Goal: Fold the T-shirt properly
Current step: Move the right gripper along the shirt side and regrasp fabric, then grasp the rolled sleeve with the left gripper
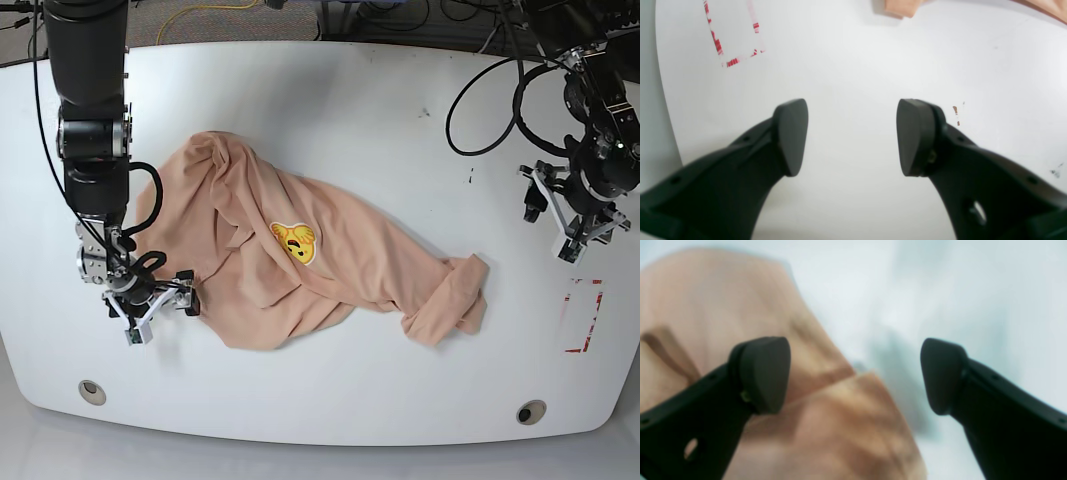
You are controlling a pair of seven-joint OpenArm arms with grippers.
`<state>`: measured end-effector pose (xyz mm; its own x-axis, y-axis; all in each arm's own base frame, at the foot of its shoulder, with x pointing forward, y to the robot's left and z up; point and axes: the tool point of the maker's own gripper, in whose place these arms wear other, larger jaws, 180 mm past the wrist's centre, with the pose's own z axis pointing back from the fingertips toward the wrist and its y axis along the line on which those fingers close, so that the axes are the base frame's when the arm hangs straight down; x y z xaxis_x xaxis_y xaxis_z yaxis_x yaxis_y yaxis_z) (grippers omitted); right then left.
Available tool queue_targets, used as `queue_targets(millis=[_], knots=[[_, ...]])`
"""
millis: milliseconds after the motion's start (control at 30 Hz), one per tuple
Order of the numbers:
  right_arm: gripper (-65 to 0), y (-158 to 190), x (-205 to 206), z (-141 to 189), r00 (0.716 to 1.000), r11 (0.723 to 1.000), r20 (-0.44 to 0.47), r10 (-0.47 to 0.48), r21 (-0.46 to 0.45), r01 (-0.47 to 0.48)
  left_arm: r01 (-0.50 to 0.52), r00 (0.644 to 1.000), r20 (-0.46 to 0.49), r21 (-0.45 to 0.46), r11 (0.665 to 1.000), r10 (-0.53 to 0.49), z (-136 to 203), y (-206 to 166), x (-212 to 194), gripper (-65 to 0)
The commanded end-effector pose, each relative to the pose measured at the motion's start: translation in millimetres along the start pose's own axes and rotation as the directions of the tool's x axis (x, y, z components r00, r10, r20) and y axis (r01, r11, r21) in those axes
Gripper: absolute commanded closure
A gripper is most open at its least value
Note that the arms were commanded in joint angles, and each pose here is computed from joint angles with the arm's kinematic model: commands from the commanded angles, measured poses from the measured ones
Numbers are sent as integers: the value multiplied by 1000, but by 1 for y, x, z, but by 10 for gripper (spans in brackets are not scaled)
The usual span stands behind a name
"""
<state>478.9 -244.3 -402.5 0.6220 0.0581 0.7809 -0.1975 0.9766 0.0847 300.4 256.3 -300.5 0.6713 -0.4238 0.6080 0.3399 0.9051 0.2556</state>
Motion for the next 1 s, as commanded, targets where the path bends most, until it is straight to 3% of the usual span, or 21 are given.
queue_targets(millis=[0,233,500,600,967], knots=[[-591,0,16,2,999,1000,51,0,8,0,13,999,42,21,1000,-14,5,7,12,-392],[-591,10,-23,0,1000,1000,-4,-19,25,20,12,999,42,22,1000,-13,5,8,12,-392],[-590,29,-38,-1,1000,998,-6,2,58,-1,12,999,42,22,1000,-13,5,8,12,-392],[-552,34,-44,1,1000,998,-6,7,69,-6,14,999,42,22,1000,-14,5,8,13,-392],[-63,56,-41,4,998,993,8,57,106,-57,1,999,55,19,1000,-2,3,6,18,-393]])
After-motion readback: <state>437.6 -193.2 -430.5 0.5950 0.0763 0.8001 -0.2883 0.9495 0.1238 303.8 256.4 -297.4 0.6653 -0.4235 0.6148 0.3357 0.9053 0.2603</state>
